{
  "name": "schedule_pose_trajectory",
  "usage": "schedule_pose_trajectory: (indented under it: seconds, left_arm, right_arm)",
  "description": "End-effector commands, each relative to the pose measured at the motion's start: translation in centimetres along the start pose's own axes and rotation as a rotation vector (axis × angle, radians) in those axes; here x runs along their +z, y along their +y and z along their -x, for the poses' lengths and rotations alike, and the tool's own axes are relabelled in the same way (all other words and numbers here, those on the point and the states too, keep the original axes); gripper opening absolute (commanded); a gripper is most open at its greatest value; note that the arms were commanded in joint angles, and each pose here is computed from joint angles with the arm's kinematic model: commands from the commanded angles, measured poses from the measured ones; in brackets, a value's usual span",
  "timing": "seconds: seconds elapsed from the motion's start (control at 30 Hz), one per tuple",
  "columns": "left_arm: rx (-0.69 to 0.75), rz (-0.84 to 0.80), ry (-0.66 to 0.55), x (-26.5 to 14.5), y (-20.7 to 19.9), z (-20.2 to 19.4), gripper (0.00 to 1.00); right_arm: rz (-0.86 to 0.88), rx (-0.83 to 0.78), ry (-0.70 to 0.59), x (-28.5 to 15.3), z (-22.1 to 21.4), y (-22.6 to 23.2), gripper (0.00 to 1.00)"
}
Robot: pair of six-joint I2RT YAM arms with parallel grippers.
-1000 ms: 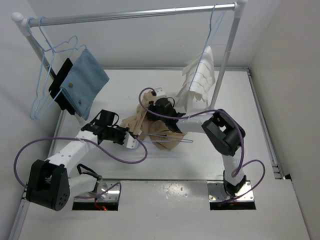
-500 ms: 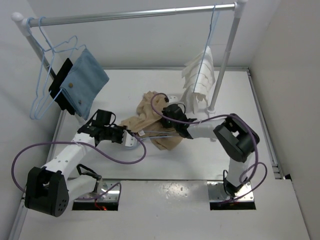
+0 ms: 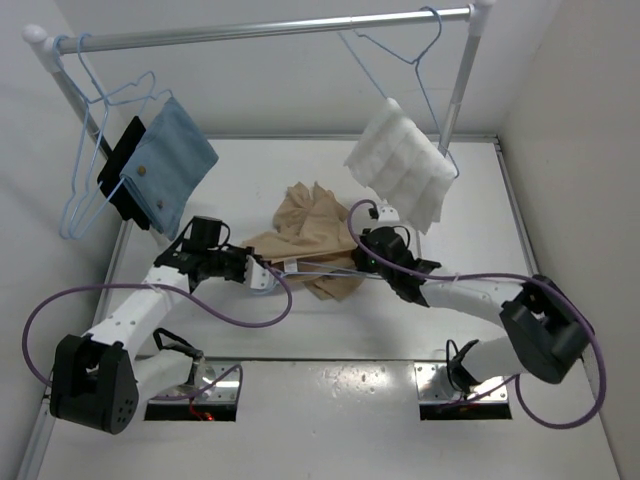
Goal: Place the t-shirt on the hanger
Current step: Place tshirt on hanger
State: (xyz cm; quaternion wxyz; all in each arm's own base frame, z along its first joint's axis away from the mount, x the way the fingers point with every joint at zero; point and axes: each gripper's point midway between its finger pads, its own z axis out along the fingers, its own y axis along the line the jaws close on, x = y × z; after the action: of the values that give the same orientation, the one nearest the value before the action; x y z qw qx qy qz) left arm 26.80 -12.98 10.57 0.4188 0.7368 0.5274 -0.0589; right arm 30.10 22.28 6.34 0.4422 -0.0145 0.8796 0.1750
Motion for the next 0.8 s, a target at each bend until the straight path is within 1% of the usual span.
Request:
schedule_pose_trajectory:
  seconds: [0.0, 0.03, 0.07, 0.1, 0.27, 0.4, 0.57, 0.7, 0.73, 0.77]
  left_arm:
    - [-0.038, 0.125, 0.202, -1.6, 2.0, -3.8, 0.0]
    - [-0.053, 0.137, 0.224, -1.6, 2.2, -4.3, 0.0]
    - [-0.063, 0.142, 0.245, -1.6, 2.3, -4.8, 0.0]
    - [-0.061, 0.157, 0.284, -2.0, 2.6, -5.4, 0.0]
    - [-0.058, 0.194, 0.392, -2.5, 3.0, -7.5, 0.0]
    - [-0.087, 0.229, 0.488, -3.2, 3.2, -9.3, 0.0]
    - [-0.09, 0.235, 0.531, -3.3, 3.1, -10.2, 0.0]
    - [-0.094, 0.229, 0.544, -3.4, 2.7, -10.4, 0.0]
    - [-0.094, 0.229, 0.544, -3.4, 2.7, -10.4, 0.0]
    - [-0.099, 0.216, 0.547, -3.3, 2.3, -10.5, 0.0]
  right_arm:
    - [-0.202, 0.019, -0.039, -1.7, 0.2, -5.0, 0.0]
    - [-0.211, 0.013, -0.023, -2.1, -0.4, -5.5, 0.0]
    - [-0.215, 0.02, -0.051, -2.6, 0.4, -5.5, 0.0]
    - [-0.233, 0.016, -0.05, -2.9, 0.1, -6.1, 0.0]
    - [-0.282, 0.014, -0.055, -4.5, -0.4, -7.6, 0.0]
    - [-0.308, -0.005, -0.057, -5.7, -0.3, -8.4, 0.0]
    - [-0.329, -0.065, -0.033, -6.8, -0.3, -9.1, 0.0]
    - [-0.318, -0.108, -0.028, -7.3, 0.1, -9.0, 0.0]
    - [-0.293, -0.102, -0.03, -7.4, 0.2, -8.5, 0.0]
    - [-0.278, -0.121, -0.013, -7.5, -0.4, -8.6, 0.0]
